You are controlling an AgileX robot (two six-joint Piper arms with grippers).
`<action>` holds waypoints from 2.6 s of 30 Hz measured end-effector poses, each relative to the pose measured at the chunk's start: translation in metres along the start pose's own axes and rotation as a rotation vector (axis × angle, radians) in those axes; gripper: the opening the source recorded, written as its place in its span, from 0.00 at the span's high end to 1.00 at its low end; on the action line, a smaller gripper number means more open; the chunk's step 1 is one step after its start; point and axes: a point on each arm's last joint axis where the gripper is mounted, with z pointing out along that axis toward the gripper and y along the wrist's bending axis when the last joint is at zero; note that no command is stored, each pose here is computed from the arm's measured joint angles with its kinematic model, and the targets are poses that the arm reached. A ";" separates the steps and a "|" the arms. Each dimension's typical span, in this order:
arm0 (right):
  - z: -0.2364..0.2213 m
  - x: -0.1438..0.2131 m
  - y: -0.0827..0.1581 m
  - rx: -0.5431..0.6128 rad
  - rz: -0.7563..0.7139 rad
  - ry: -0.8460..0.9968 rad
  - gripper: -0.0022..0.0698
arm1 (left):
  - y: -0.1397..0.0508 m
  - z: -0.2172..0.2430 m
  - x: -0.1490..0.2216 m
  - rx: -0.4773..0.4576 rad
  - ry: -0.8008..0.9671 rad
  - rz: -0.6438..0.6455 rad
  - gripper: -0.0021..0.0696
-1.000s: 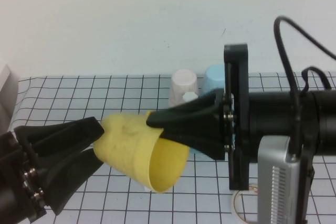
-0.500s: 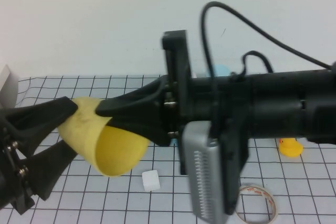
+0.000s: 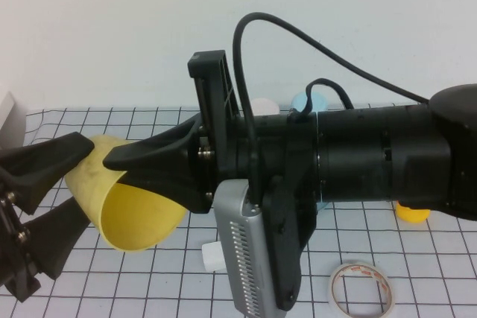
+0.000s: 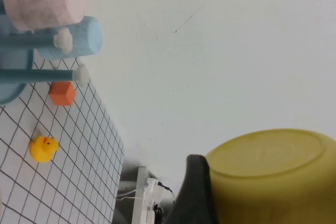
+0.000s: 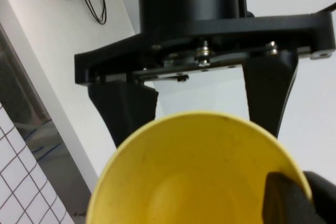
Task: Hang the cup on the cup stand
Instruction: Adjust the cup with two arms
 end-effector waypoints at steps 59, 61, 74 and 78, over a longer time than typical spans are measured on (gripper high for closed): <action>0.015 0.000 0.011 -0.035 0.183 0.015 0.89 | 0.003 0.002 -0.002 -0.027 -0.013 0.124 0.11; 0.016 0.000 0.011 -0.035 0.191 0.026 0.89 | 0.004 0.002 -0.003 -0.030 -0.024 0.126 0.11; 0.016 0.006 0.012 -0.023 0.319 0.087 0.77 | 0.004 0.002 -0.006 -0.038 -0.056 0.131 0.17; 0.016 0.019 0.015 -0.015 0.343 0.185 0.52 | 0.003 0.002 -0.003 -0.025 -0.027 0.129 0.19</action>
